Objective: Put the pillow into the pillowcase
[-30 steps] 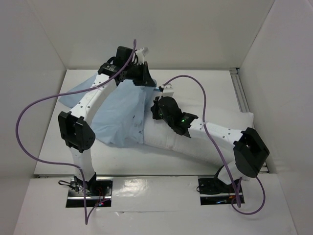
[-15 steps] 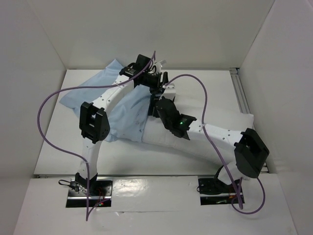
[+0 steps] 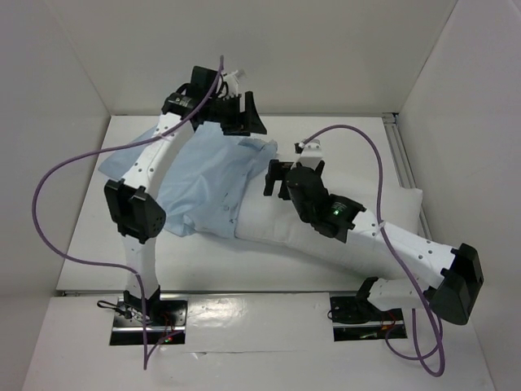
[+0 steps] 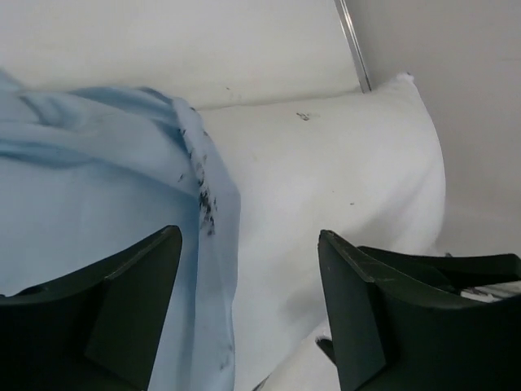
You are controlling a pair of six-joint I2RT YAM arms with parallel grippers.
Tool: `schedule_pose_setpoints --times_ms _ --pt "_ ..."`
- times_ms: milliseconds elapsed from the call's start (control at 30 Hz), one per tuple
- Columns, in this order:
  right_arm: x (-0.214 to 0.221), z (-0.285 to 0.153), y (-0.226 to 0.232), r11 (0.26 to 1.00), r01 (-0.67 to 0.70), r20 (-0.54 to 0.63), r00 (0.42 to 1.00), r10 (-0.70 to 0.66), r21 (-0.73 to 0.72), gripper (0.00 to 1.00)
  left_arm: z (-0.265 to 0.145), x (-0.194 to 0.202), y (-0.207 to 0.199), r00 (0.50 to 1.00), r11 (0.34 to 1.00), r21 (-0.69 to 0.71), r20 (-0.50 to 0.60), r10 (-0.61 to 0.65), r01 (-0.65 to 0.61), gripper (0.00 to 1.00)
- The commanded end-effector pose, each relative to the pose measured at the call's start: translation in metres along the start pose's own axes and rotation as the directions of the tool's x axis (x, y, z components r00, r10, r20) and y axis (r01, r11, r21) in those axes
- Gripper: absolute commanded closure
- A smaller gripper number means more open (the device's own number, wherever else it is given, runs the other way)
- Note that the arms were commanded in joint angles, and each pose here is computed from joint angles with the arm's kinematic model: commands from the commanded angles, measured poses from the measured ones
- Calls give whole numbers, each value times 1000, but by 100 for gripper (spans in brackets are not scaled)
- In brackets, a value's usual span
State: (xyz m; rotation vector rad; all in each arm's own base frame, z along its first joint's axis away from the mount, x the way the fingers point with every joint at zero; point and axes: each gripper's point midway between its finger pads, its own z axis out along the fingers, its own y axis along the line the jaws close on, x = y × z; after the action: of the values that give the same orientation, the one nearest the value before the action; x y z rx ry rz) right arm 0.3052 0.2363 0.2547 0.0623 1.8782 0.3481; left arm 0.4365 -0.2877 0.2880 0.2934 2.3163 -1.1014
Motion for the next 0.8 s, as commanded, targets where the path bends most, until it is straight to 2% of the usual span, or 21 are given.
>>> schedule_pose_setpoints --times_ms 0,67,100,133,167,200,233,267,333,367,433,467,500,567,600,733,767 --pt "19 -9 -16 993 110 -101 989 -105 40 0 -83 -33 -37 962 981 -149 223 156 -124 19" --pt "17 -13 -16 992 122 -111 987 -118 32 0 -95 -19 -34 957 968 -223 238 166 -113 22" --pt "21 -14 -19 990 135 -127 983 -129 38 0 -124 -21 -41 928 949 -297 311 204 -109 24" --pt "16 -16 -21 990 130 -113 986 -124 47 0 -120 -4 -28 937 939 -333 292 189 -86 28" --pt "14 -17 -23 989 135 -112 986 -128 59 0 -123 9 -30 939 934 -350 293 179 -69 37" --pt "13 -17 -24 988 136 -108 986 -128 68 0 -129 18 -23 936 918 -396 312 163 -28 41" --pt "12 -17 -26 989 125 -102 988 -116 78 0 -146 27 -36 922 925 -379 355 155 -10 42" --pt "11 -17 -27 988 125 -98 988 -117 86 0 -130 60 -25 947 916 -400 292 131 -4 42" --pt "9 -16 -26 988 128 -101 988 -119 88 0 -139 87 -21 947 907 -418 308 92 48 42" --pt "5 -16 -24 989 121 -93 989 -113 85 0 -123 123 -6 970 895 -444 235 62 50 40" --pt "10 -15 -21 988 137 -111 985 -129 67 0 -116 155 4 978 880 -466 211 8 93 33" --pt "12 -16 -22 987 144 -118 984 -135 70 0 -111 182 16 985 868 -487 172 -15 98 31" --pt "16 -14 -21 987 149 -130 982 -140 64 0 -105 199 12 990 873 -482 139 -13 79 29" --pt "16 -16 -23 983 169 -143 977 -158 67 0 -99 220 17 991 856 -508 125 -38 96 24" --pt "16 -16 -23 983 169 -143 977 -158 67 0 -95 238 16 995 858 -508 91 -34 76 24" --pt "18 -20 -24 982 183 -161 972 -173 53 0 -83 267 33 997 820 -569 69 -39 71 24" --pt "21 -21 -27 978 202 -173 967 -190 55 0 -82 275 42 995 801 -591 75 -65 96 27"
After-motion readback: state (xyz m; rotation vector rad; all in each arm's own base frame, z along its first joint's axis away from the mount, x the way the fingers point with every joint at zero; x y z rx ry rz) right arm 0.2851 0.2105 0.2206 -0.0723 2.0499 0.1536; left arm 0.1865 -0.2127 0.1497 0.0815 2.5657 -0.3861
